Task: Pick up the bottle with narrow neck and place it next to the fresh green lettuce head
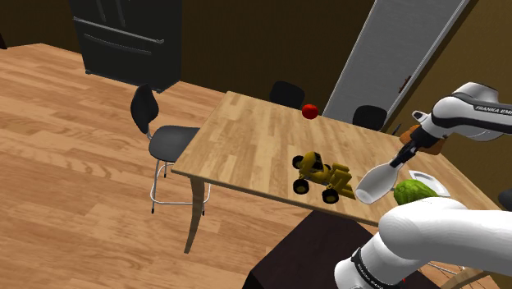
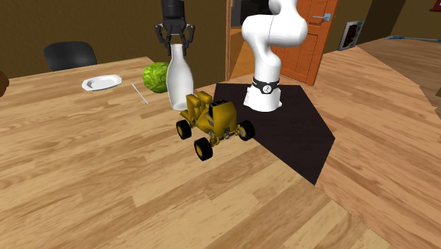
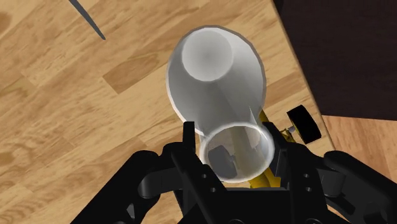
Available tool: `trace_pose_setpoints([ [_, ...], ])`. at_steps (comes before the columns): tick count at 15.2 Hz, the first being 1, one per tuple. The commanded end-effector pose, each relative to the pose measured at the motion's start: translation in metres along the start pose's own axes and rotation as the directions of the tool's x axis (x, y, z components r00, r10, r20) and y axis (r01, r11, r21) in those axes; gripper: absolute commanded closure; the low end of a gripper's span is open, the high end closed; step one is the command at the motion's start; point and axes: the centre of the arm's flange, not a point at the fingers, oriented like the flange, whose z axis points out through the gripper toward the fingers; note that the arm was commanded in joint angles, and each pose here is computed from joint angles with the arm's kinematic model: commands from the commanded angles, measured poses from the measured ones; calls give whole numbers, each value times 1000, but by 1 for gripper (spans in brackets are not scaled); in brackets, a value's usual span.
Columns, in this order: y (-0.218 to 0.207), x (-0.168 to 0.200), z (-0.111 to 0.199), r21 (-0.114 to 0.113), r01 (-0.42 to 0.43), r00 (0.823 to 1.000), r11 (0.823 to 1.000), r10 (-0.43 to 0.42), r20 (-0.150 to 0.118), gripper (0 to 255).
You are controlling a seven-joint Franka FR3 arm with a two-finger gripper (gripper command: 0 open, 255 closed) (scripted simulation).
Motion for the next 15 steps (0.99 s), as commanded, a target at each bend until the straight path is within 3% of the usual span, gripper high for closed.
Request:
trace_pose_setpoints([
  [1, 0, 0, 2, 0, 0, 1000, 1000, 0, 0, 255],
  [5, 0, 0, 2, 0, 0, 1000, 1000, 0, 0, 255],
  [6, 0, 0, 2, 0, 0, 1000, 1000, 0, 0, 0],
  [11, 0, 0, 2, 0, 0, 1000, 1000, 0, 0, 0],
  [15, 0, 0, -48, 0, 0, 1000, 1000, 0, 0, 0],
])
